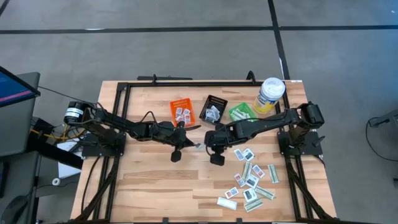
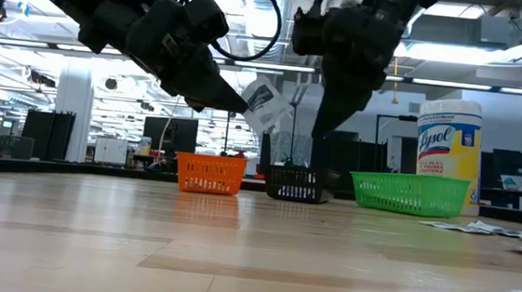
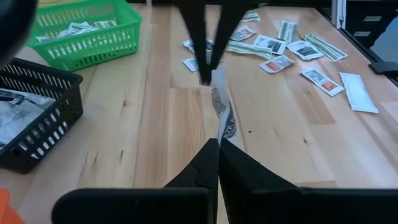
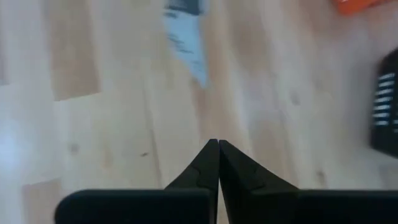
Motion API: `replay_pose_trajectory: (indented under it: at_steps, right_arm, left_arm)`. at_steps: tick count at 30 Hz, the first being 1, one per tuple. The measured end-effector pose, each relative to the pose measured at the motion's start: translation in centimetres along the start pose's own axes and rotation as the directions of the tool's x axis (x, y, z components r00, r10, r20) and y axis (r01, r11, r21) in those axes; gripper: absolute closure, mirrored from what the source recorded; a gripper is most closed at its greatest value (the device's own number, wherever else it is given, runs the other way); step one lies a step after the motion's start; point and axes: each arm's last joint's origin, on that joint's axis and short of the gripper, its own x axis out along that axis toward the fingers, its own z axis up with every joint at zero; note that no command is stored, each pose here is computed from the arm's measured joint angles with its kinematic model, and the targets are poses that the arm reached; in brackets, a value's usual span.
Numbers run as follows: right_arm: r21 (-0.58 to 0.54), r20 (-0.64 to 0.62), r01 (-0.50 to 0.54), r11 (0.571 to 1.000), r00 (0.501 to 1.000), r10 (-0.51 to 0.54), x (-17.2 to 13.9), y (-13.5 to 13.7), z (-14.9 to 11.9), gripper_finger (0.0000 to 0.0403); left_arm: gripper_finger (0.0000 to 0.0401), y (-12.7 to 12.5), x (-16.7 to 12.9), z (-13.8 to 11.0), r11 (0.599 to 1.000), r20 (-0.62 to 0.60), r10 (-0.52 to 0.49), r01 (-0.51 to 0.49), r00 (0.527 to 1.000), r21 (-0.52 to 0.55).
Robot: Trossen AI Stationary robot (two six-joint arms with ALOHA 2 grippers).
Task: Pick & Place First Aid Supplies
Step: Put the black towelette pack into the black basket
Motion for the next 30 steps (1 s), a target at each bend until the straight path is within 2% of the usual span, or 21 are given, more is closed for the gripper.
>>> replay_pose_trajectory:
  at_steps: [3,11,18,26,30]
  right_arm:
    - [0.001,0.012,0.019,1.000,1.000,-0.019,0.0,0.0,0.1,0.0399]
    - [0.007,0.093,-0.043,0.999,0.995,0.042,-0.1,0.5,0.9,0.0372]
    - [-0.019,0.096,-0.064,0.998,0.993,0.066,-0.1,0.6,0.9,0.0325]
    - [-0.107,0.207,-0.068,0.992,0.974,0.089,-0.2,0.4,2.2,0.0258]
    - [-0.116,0.188,-0.067,0.991,0.978,0.089,-0.1,0.0,2.1,0.0225]
  left_arm:
    - [0.0393,0.0,0.0,0.0,1.000,0.000,0.000,0.000,1.000,0.000]
    - [0.0393,0.0,0.0,0.0,1.000,0.000,0.000,0.000,1.000,0.000]
    - [0.0393,0.0,0.0,0.0,1.000,0.000,0.000,0.000,1.000,-0.003]
    - [0.0393,0.0,0.0,0.0,1.000,0.004,-0.007,0.007,1.000,-0.003]
    - [0.0393,0.0,0.0,0.0,1.000,0.003,-0.007,0.007,1.000,-0.003]
